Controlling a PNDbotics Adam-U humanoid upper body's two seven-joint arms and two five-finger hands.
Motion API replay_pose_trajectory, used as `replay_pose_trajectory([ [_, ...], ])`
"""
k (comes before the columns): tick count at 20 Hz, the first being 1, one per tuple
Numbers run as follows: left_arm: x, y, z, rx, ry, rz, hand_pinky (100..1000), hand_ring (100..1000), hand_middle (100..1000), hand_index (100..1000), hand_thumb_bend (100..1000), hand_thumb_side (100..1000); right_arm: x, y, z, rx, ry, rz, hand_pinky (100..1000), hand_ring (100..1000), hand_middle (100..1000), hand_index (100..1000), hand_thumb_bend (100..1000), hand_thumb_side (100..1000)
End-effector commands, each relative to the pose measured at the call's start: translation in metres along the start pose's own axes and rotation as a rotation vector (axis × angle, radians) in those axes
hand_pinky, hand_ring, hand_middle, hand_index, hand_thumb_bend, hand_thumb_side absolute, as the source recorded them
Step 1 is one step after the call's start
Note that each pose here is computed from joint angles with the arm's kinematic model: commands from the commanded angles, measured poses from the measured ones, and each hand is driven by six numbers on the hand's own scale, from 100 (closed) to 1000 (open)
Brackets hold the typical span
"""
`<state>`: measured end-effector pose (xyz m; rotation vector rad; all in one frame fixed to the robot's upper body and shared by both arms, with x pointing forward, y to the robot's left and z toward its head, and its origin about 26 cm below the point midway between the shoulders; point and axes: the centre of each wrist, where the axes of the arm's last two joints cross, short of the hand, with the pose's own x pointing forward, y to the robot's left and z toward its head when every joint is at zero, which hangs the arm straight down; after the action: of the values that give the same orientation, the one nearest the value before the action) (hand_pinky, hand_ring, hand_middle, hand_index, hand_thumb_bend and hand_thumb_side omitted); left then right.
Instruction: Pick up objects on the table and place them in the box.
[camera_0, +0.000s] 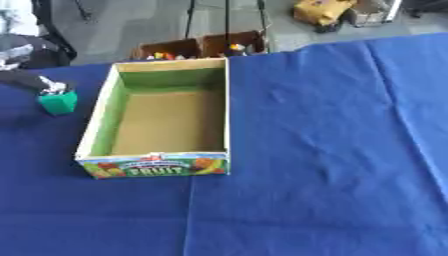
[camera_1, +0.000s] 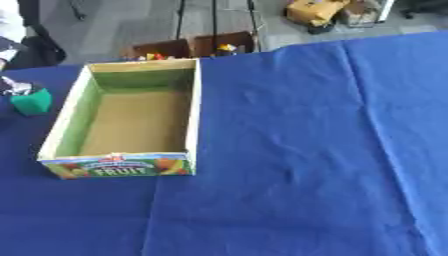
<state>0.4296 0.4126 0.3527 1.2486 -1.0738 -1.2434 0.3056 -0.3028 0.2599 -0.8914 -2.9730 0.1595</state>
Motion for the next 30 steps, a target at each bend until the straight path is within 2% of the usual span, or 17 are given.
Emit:
replay_pose_trajectory([
  [1, -0.01, 0.018, 0.009, 0.031, 0.033, -0.016, 956, 989, 976, 1000, 214, 512, 0.003, -0.007, -0.01, 0.002, -0.036, 0.015, 727, 704, 564, 772, 100, 754],
  [5, -0.013, 0.017, 0.008, -0.007, 0.061, -0.038, 964, 985, 985, 1000, 117, 472, 0.002, -0.008, -0.01, 0.0, -0.036, 0.021, 727, 702, 560, 770, 100, 752],
  [7, -0.013, 0.017, 0.008, -0.033, 0.062, -0.046, 971, 992, 991, 1000, 141, 481, 0.002, -0.009, -0.01, -0.001, -0.035, 0.023, 727, 701, 558, 770, 100, 751],
  [8, -0.013, 0.018, 0.009, -0.047, 0.058, -0.046, 981, 1000, 1000, 1000, 187, 498, 0.002, -0.009, -0.01, -0.001, -0.034, 0.023, 727, 700, 556, 769, 100, 750],
  [10, -0.013, 0.019, 0.009, -0.076, 0.04, -0.031, 983, 1000, 1000, 1000, 334, 542, 0.002, -0.009, -0.01, -0.004, -0.029, 0.025, 727, 697, 554, 767, 100, 746],
  [11, -0.014, 0.02, 0.01, -0.088, 0.03, -0.021, 985, 1000, 1000, 1000, 372, 552, 0.002, -0.009, -0.01, -0.005, -0.028, 0.026, 727, 697, 553, 767, 100, 746],
  [12, -0.014, 0.021, 0.011, -0.096, 0.026, -0.017, 985, 1000, 1000, 1000, 475, 575, 0.002, -0.009, -0.01, -0.005, -0.027, 0.026, 728, 696, 552, 767, 100, 746],
  [13, -0.015, 0.022, 0.012, -0.101, 0.026, -0.015, 986, 1000, 1000, 1000, 496, 581, 0.002, -0.009, -0.009, -0.004, -0.026, 0.026, 728, 696, 552, 767, 100, 746],
  [14, -0.015, 0.024, 0.013, -0.105, 0.027, -0.016, 986, 1000, 1000, 1000, 581, 600, 0.002, -0.009, -0.009, -0.003, -0.026, 0.026, 728, 695, 551, 766, 100, 745],
  [16, -0.017, 0.026, 0.016, -0.115, 0.051, -0.034, 987, 997, 1000, 1000, 644, 606, 0.002, -0.009, -0.009, 0.0, -0.025, 0.026, 728, 693, 548, 764, 100, 746],
  [21, -0.018, 0.033, 0.02, -0.113, 0.149, -0.139, 990, 979, 1000, 1000, 627, 591, 0.002, -0.009, -0.008, 0.004, -0.021, 0.024, 729, 689, 545, 764, 100, 745],
  [24, -0.019, 0.033, 0.02, -0.124, 0.165, -0.164, 988, 976, 1000, 1000, 521, 552, 0.002, -0.009, -0.009, 0.006, -0.023, 0.024, 729, 687, 541, 761, 100, 743],
  [30, -0.021, 0.034, 0.022, -0.139, 0.195, -0.211, 984, 962, 1000, 1000, 422, 517, 0.002, -0.011, -0.01, 0.007, -0.027, 0.031, 729, 686, 538, 760, 100, 740],
])
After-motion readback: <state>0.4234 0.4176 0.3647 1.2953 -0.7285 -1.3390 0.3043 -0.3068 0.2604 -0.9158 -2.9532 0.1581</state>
